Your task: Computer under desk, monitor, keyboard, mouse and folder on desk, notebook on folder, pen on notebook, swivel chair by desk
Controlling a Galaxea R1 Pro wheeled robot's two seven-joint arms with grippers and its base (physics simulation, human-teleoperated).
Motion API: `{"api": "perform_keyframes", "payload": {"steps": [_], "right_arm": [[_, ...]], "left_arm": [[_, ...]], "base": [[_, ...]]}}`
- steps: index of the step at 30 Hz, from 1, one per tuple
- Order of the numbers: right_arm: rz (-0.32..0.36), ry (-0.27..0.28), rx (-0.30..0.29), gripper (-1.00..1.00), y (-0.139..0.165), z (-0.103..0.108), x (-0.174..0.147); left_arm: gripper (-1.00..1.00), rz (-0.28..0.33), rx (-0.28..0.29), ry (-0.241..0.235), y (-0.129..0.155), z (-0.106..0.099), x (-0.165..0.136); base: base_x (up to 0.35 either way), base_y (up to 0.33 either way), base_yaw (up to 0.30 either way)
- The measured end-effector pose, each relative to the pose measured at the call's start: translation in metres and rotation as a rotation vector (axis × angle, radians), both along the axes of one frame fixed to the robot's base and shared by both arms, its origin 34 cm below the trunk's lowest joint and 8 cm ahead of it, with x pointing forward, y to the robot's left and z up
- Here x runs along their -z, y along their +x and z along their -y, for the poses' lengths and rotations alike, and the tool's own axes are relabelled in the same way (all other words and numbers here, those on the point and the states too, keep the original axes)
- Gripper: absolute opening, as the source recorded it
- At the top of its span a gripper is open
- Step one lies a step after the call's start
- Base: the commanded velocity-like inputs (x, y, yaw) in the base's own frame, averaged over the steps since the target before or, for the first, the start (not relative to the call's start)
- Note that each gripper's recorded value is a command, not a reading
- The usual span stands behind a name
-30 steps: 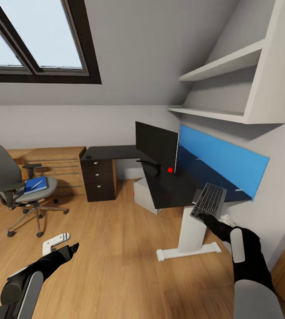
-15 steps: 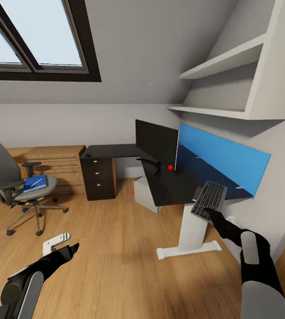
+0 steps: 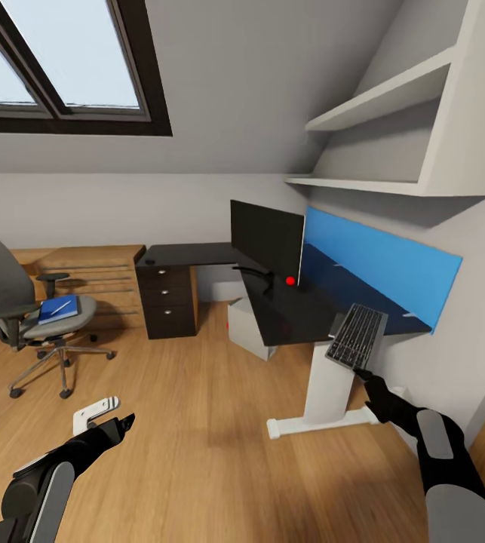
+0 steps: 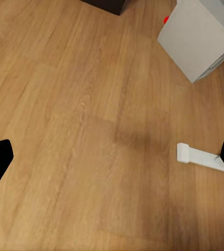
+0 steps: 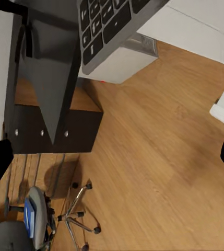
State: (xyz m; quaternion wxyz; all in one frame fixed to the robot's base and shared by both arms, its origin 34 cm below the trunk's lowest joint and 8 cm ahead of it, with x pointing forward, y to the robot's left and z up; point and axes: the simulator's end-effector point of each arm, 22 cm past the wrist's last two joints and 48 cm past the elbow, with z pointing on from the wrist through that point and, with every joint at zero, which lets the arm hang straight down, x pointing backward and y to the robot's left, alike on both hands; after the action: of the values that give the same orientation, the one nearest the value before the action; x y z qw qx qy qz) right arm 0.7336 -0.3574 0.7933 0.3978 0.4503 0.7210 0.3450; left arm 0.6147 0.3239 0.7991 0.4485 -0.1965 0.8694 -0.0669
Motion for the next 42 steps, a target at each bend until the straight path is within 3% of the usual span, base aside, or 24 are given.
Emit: {"api": "perform_keyframes", "payload": {"steps": [14,19,35,42], "right_arm": [[0.039,0.021,0.031,1.0,0.002,0.005,0.017],[0.124,0.041,0.009,1.0,0.008,0.0,0.008],[0.258,0.074,-0.025,1.0,0.01,-0.004,0.01],[0.39,0.11,-0.066,1.0,0.0,-0.003,0.006]], "left_arm": [[1.0,0.0,0.0,0.0,-0.002,0.0,0.025],[1.0,-0.001,0.0,-0.002,-0.003,0.001,0.035],[1.0,0.0,0.0,-0.002,-0.006,0.001,0.065],[1.0,0.0,0.0,-0.002,-0.008,0.001,0.079]], "base": [[0.0,0.0,0.0],[0.0,0.0,0.0],[0.0,0.0,0.0],[0.0,0.0,0.0]]}}
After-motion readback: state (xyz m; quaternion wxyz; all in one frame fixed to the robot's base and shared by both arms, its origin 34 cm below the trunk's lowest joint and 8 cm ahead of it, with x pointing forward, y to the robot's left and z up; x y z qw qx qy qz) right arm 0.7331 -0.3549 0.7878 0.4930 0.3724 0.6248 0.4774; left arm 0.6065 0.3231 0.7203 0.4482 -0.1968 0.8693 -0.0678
